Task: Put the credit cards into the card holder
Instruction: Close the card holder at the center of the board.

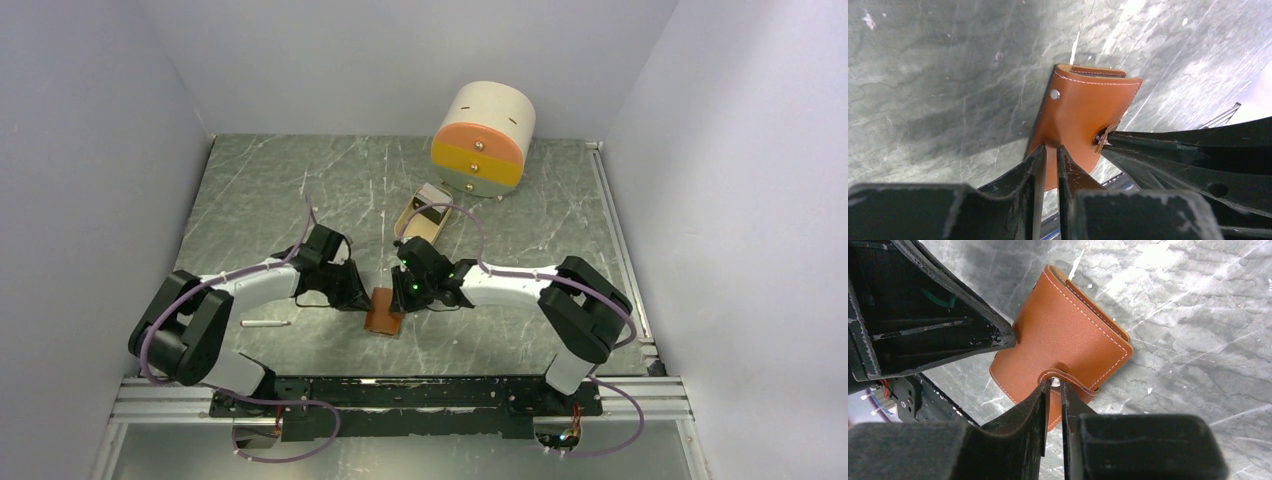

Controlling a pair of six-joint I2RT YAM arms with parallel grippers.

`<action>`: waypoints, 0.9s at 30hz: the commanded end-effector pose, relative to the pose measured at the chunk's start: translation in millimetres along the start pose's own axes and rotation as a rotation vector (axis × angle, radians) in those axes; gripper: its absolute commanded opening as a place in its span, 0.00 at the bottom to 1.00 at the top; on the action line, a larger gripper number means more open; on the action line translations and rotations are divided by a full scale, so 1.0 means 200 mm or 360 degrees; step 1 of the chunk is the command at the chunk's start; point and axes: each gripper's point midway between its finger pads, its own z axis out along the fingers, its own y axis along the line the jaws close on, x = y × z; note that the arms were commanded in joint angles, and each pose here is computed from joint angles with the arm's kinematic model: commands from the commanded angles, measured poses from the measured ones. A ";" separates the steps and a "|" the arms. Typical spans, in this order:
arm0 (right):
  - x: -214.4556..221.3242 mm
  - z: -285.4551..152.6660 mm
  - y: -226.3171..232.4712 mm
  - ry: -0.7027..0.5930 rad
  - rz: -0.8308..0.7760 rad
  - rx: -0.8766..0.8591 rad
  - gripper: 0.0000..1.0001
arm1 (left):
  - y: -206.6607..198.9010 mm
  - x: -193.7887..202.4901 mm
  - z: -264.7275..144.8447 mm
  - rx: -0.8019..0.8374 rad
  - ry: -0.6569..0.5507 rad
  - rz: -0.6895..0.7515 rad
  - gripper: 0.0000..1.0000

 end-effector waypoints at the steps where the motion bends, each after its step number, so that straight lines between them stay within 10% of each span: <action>1: 0.02 0.03 -0.05 0.0039 -0.0001 0.0092 0.18 | 0.06 0.02 0.03 -0.0030 0.0021 0.0026 0.20; 27: 0.19 0.16 -0.22 0.0350 0.0081 0.0366 0.17 | 0.05 0.08 0.08 0.0090 0.0102 0.0022 0.16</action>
